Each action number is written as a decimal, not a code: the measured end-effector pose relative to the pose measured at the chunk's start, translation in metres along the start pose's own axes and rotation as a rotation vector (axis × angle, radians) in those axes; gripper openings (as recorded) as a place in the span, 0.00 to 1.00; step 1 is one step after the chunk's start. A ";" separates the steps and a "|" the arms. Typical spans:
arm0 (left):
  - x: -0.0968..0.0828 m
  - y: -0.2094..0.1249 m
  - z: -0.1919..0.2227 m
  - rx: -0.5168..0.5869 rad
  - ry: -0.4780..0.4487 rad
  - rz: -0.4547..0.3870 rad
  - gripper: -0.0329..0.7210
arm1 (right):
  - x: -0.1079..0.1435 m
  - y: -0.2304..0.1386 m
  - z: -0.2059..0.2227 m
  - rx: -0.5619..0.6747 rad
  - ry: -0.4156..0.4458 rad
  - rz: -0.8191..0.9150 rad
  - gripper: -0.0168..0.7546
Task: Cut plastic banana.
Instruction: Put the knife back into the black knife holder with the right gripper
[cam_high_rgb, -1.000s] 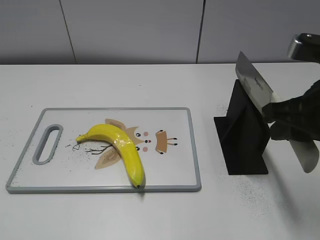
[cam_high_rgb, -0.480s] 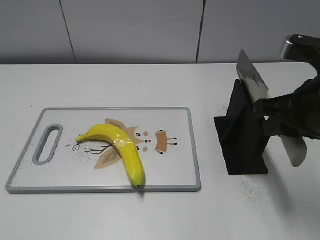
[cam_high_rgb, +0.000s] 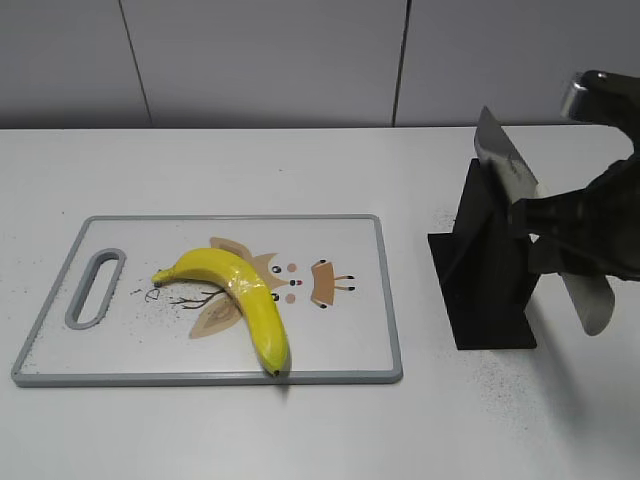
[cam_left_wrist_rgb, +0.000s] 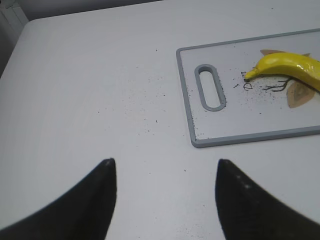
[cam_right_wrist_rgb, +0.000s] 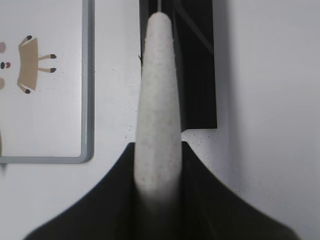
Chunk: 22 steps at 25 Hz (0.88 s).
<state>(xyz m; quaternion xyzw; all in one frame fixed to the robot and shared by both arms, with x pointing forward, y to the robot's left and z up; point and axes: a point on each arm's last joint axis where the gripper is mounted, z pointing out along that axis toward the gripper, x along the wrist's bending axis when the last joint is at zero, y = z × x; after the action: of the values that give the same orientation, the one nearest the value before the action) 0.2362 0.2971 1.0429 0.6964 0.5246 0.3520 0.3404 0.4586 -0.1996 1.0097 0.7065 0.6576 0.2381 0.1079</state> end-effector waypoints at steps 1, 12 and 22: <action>0.000 0.000 0.000 0.000 0.000 0.000 0.82 | 0.000 0.000 0.003 0.009 -0.005 -0.001 0.23; 0.000 0.000 0.000 0.000 0.000 0.000 0.81 | -0.001 -0.001 0.015 0.039 -0.032 -0.032 0.45; 0.000 0.000 0.000 0.000 0.000 0.000 0.80 | 0.004 0.012 -0.015 -0.031 -0.005 -0.138 0.89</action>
<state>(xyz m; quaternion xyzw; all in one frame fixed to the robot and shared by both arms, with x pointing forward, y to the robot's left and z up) 0.2362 0.2971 1.0429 0.6964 0.5246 0.3520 0.3404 0.4617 -0.1999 1.0292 0.6583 0.7008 0.2385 0.1366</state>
